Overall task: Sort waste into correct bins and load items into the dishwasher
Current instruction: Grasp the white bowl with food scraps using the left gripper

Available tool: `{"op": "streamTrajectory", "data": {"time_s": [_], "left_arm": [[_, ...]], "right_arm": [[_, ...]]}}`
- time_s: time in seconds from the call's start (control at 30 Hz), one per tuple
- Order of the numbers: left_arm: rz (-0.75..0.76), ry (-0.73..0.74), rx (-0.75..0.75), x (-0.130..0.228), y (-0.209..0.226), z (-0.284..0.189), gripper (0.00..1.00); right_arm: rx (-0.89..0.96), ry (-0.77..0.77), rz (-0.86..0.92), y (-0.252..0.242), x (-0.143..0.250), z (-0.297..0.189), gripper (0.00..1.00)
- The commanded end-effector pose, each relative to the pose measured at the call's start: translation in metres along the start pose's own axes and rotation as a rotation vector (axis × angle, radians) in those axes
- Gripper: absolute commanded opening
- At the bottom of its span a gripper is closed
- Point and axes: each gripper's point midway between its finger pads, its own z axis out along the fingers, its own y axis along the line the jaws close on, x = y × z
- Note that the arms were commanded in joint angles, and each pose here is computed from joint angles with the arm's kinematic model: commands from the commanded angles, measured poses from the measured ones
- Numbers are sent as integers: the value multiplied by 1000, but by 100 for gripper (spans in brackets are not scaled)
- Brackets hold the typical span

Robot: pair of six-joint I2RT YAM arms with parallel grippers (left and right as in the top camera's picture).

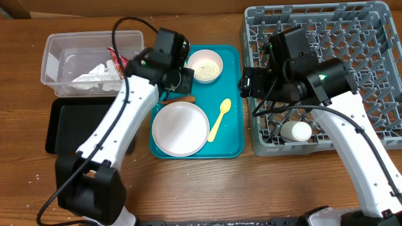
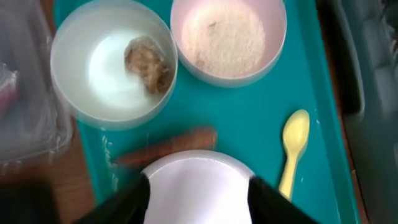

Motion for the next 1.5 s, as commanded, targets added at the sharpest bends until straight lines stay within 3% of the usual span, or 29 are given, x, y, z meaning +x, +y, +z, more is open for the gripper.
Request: {"op": "streamTrajectory", "data": {"time_s": [0.0,0.17,0.37,0.53,0.7,0.87,1.03,1.37,1.47], "left_arm": [[120,2,-8,19,3,35,49],[311,69,-16,37,9,83,45],[323,93,-113,43,30,117,45],[326,73,-124,32,29,113,45],[455,51,-121,2,14,64,49],[555,125,-127,15,34,91,50],[552,195,-126,35,51,126,48],[502,167,-159,26,54,128,28],[469,171,-174,15,54,116,9]], "right_arm": [[4,5,1,-1,1,2,88],[4,5,1,-1,1,2,88],[5,6,1,-1,1,2,88],[4,5,0,-1,1,2,88],[1,-1,0,0,-1,2,88],[2,0,0,0,0,2,88],[2,-1,0,0,0,2,88],[2,-1,0,0,0,2,88],[2,-1,0,0,0,2,88]]}}
